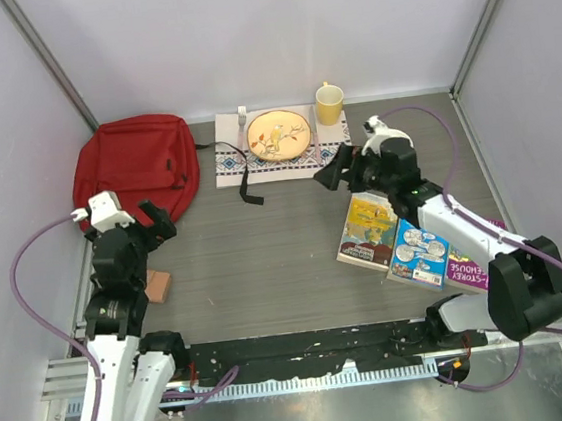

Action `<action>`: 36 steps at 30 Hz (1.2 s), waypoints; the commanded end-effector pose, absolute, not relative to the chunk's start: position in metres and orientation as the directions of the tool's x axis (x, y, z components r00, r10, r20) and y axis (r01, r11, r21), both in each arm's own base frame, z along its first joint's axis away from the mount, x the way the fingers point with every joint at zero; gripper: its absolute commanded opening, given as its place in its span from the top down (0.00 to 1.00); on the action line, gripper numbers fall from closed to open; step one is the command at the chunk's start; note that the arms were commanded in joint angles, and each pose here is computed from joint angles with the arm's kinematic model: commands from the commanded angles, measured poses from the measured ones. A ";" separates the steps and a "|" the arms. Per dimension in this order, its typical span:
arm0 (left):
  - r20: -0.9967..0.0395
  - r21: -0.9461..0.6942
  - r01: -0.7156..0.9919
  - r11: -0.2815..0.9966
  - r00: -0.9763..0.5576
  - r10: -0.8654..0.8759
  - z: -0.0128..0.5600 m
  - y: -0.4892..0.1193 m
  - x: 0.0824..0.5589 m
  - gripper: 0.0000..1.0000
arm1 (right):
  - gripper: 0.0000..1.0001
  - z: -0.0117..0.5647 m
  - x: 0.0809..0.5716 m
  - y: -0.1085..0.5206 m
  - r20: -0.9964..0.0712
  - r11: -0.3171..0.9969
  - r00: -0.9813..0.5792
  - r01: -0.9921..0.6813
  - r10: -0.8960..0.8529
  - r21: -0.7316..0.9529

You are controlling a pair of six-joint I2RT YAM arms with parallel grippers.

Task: Pack the student bag
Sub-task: Pick up the student bag at the center of the board.

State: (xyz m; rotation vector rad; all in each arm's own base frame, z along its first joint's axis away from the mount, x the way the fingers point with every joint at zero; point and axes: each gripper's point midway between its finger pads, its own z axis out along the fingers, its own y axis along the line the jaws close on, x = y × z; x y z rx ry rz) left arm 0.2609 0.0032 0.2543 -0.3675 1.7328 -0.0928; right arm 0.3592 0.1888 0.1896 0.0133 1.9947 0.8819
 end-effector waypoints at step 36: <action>-0.790 -0.338 -0.564 0.754 -0.266 -0.553 0.190 0.030 0.225 0.00 | 0.12 0.147 0.396 0.452 -0.529 0.549 -0.777 -0.292 0.342 0.783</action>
